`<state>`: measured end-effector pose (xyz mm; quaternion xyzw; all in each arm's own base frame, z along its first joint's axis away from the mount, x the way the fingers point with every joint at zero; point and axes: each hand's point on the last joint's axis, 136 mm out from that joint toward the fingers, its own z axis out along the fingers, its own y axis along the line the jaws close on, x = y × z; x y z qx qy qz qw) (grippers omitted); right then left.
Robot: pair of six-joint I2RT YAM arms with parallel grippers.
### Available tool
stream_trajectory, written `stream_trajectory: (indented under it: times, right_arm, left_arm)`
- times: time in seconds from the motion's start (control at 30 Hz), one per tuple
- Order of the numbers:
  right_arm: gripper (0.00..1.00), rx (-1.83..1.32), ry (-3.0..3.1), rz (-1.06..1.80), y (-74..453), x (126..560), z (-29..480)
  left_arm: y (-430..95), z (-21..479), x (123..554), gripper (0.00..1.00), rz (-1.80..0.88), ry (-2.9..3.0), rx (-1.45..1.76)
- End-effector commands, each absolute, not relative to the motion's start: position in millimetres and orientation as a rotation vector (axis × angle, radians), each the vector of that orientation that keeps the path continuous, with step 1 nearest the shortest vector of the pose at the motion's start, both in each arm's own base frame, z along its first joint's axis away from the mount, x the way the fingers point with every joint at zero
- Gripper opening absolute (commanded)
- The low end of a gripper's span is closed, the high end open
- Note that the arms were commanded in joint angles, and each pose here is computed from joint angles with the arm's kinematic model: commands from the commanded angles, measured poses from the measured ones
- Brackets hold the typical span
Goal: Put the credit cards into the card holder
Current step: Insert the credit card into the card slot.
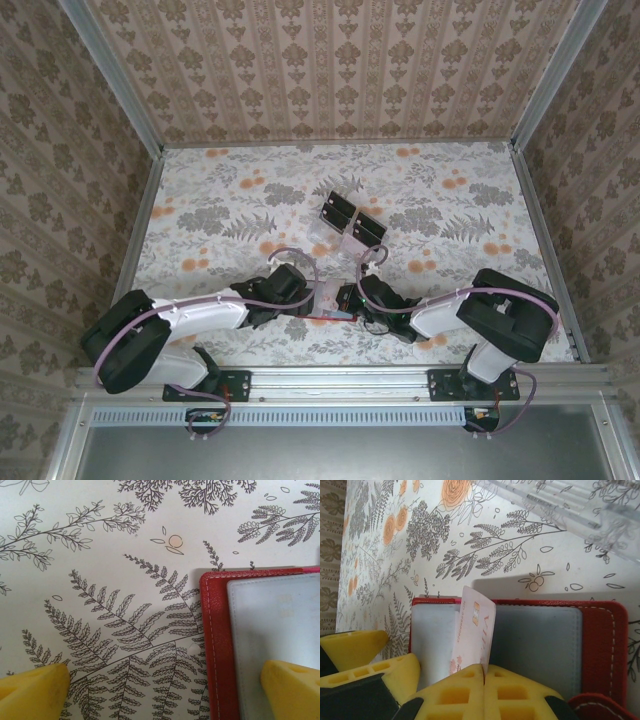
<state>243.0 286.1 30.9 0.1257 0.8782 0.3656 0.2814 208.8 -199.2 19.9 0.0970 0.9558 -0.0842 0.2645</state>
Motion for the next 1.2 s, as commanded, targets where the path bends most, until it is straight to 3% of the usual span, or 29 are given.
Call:
stream_trajectory:
  times: [0.0,0.8,1.17]
  right_arm:
    - [0.0,0.258,2.446,0.925,283,231,11]
    - [0.0,0.24,2.563,0.901,275,211,-3]
    - [0.0,0.208,2.614,0.931,295,215,-12]
  left_arm:
    - [-171,-9,181,1.0,-0.09,2.713,0.299]
    - [-170,-11,181,1.0,-0.081,2.715,0.298]
    - [-170,-12,180,1.0,-0.076,2.717,0.303]
